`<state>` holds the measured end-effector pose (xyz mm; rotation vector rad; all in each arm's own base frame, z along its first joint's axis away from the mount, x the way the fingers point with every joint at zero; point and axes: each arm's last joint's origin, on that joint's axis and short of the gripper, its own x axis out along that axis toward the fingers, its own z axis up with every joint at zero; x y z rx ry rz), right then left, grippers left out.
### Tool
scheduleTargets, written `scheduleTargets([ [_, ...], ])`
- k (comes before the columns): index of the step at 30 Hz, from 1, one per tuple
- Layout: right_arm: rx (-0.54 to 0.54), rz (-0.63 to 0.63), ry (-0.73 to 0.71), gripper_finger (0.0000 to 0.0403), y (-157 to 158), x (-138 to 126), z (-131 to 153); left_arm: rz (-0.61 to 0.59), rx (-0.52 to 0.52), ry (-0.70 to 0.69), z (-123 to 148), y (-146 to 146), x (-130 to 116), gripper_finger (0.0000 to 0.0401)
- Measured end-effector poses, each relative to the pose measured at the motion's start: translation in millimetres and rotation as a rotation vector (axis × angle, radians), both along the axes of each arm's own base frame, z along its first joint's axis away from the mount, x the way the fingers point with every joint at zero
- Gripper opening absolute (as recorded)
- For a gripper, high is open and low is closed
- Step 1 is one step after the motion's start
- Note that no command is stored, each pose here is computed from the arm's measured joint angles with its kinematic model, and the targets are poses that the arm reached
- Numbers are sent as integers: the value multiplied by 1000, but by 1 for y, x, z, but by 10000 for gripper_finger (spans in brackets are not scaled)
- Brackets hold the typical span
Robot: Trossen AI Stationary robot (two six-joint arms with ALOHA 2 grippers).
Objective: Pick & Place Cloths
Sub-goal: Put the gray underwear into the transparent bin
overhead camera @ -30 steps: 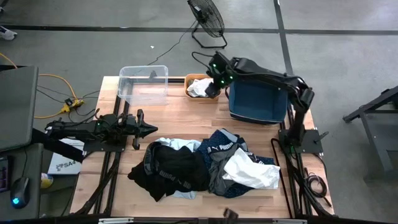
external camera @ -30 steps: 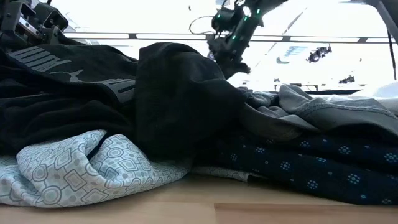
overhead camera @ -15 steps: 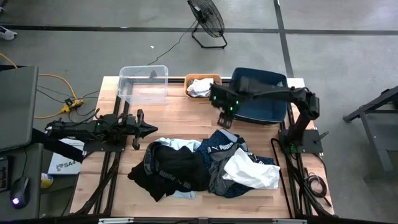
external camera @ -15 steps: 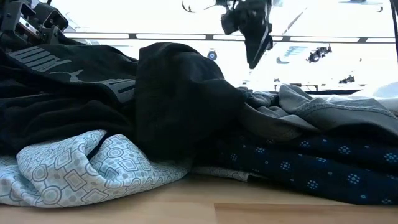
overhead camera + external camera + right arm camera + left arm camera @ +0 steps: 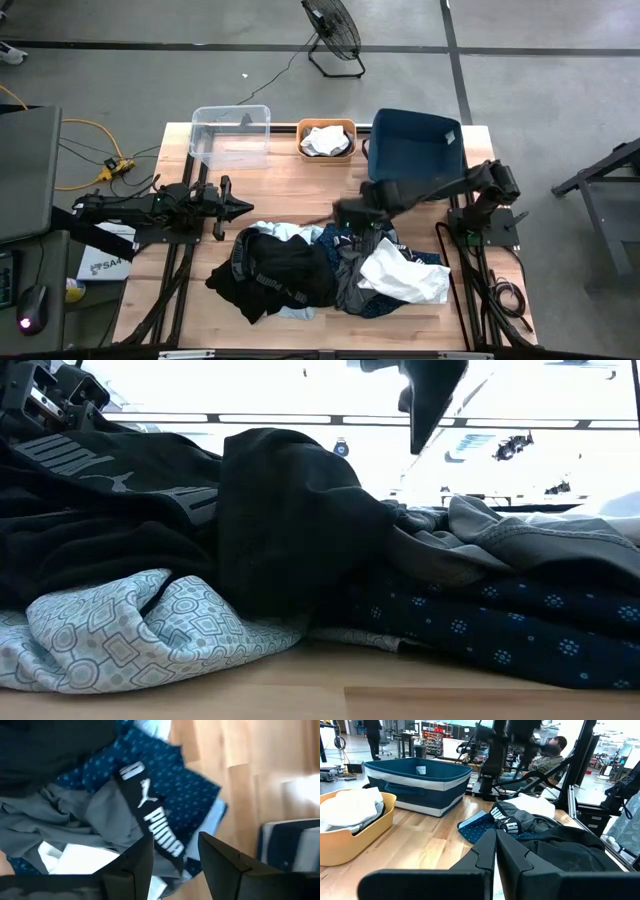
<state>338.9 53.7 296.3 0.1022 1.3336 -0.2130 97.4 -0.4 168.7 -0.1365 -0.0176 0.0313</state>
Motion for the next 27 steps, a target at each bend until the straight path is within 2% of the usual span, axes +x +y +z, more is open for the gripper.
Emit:
scheduleTargets([
  [6, 22, 17, -10, 146, 21, -1, -43, 0, 0, 0, 0, 0, 0, 12],
  [13, 95, 25, -59, 146, 41, -6, -77, 0, 0, 0, 0, 0, 0, 12],
  [21, 101, 7, -86, 146, 55, -10, -86, 0, -2, 0, 0, 0, 0, 12],
  [25, 68, 6, -128, 146, 57, -8, -86, -3, -142, -10, 1, 0, 0, 12],
  [27, 69, 2, -132, 146, 55, -7, -86, -3, -178, -9, 0, 0, 0, 12],
])
